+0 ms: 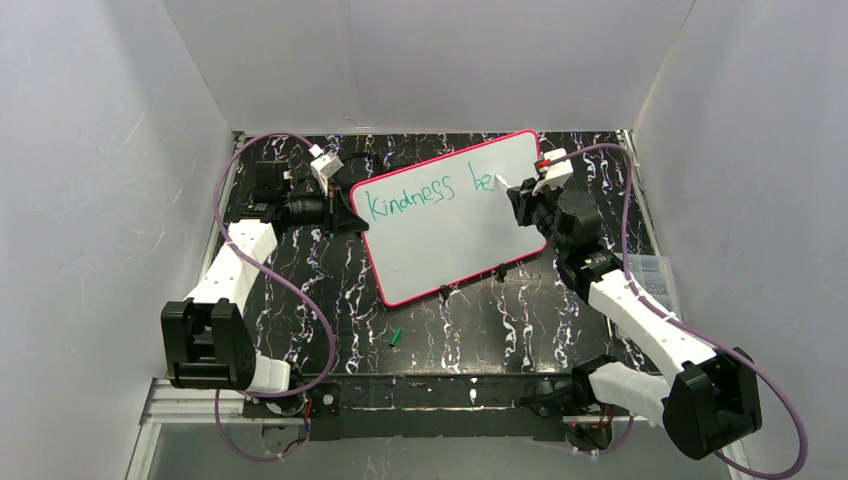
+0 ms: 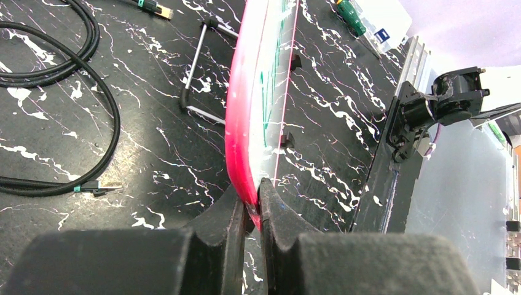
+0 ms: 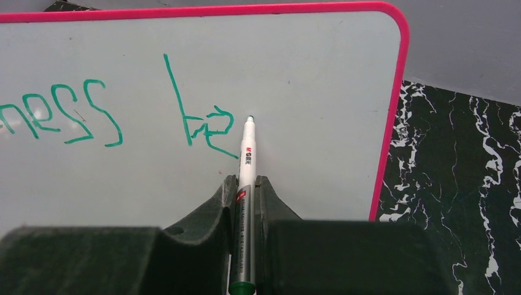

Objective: Write a sentence on the whiteboard

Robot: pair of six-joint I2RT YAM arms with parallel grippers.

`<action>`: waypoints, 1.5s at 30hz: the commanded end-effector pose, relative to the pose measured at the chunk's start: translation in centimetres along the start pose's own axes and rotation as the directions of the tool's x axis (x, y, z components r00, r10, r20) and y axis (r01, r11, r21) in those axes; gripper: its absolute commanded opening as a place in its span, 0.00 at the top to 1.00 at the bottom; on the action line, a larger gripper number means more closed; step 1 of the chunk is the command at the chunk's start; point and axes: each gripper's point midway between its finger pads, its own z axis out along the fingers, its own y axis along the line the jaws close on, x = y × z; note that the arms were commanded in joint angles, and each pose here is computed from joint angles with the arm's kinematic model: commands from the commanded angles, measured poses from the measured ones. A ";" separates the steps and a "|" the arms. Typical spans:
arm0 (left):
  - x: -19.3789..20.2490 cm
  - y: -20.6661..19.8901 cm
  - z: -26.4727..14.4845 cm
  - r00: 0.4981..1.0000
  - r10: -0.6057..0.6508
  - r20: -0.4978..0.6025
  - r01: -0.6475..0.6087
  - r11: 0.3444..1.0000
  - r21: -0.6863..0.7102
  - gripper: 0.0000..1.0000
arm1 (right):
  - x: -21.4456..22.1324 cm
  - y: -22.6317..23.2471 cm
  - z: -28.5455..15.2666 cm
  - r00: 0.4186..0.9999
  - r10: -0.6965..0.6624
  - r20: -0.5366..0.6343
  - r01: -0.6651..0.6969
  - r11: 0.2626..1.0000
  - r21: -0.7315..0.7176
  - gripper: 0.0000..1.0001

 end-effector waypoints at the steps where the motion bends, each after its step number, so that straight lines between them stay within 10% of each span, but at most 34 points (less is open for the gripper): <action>1: -1.3 0.2 -0.7 0.994 0.111 0.010 -0.111 0.992 -0.055 1.00 | -2.8 0.5 0.3 0.997 -0.005 0.082 0.008 0.999 -0.031 0.99; 45: -1.3 0.2 -0.7 0.993 0.114 0.011 -0.114 0.992 -0.055 1.00 | -2.2 -0.4 0.1 0.997 0.006 0.074 -0.007 1.000 0.019 0.99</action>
